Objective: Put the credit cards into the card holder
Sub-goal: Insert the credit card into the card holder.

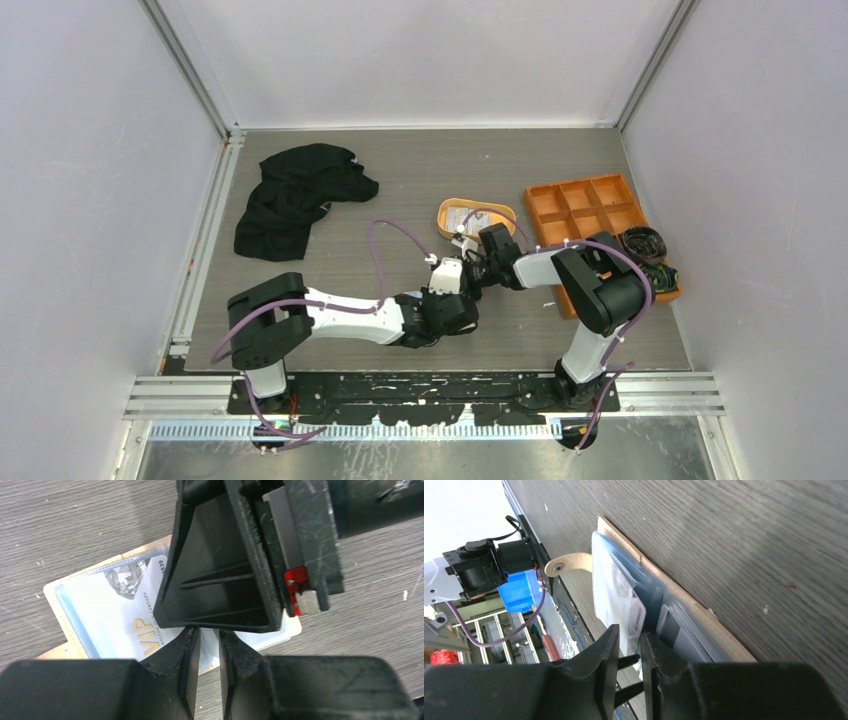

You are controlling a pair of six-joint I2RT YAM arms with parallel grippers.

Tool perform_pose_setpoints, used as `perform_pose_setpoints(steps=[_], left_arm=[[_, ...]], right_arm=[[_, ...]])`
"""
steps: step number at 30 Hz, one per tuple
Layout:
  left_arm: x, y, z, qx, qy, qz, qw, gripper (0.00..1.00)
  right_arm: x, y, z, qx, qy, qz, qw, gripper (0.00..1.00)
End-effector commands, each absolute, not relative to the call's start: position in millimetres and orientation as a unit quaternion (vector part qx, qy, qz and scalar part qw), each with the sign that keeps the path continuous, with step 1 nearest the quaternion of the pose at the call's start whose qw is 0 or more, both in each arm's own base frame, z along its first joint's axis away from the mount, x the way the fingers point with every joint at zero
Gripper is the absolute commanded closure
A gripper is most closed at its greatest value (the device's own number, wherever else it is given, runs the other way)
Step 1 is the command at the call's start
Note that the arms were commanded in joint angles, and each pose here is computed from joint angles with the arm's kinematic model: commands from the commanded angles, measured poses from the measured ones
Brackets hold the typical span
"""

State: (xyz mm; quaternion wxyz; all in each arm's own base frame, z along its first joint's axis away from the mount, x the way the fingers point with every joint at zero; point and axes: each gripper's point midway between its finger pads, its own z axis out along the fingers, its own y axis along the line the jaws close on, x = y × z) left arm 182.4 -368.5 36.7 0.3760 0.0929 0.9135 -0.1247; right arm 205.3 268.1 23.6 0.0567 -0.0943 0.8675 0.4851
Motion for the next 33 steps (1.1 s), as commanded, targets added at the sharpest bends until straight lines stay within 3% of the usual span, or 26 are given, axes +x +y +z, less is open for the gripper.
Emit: perform_pose_setpoints(steps=[1, 8, 11, 19, 23, 26, 31, 33], left_arm=[[194.1, -357.9, 54.6, 0.082, 0.906, -0.102, 0.403, 0.78], [197.0, -348.2, 59.1, 0.076, 0.902, -0.093, 0.414, 0.77], [193.2, -349.4, 68.1, 0.082, 0.902, -0.107, 0.41, 0.77], [166.0, -358.8, 110.4, 0.138, 0.853, -0.273, 0.423, 0.73], [158.2, -336.8, 110.5, 0.132, 0.828, -0.319, 0.441, 0.61], [157.4, -320.4, 108.8, 0.117, 0.823, -0.33, 0.448, 0.58], [163.1, -301.2, 99.4, 0.091, 0.827, -0.325, 0.45, 0.58], [165.6, -297.4, 95.4, 0.082, 0.83, -0.323, 0.447, 0.59]], right_arm=[[210.8, 269.9, 27.5, -0.111, 0.866, 0.482, 0.071, 0.7], [212.8, 270.3, 34.0, -0.123, 0.863, 0.484, 0.077, 0.64], [214.4, 270.2, 41.8, -0.138, 0.859, 0.486, 0.086, 0.57], [216.4, 265.6, 62.3, -0.207, 0.848, 0.473, 0.12, 0.5], [216.5, 258.4, 70.1, -0.255, 0.846, 0.449, 0.135, 0.51], [221.3, 256.8, 83.2, -0.279, 0.836, 0.441, 0.168, 0.56], [220.9, 256.1, 85.9, -0.338, 0.828, 0.4, 0.202, 0.93], [221.2, 257.6, 80.9, -0.344, 0.832, 0.39, 0.195, 0.98]])
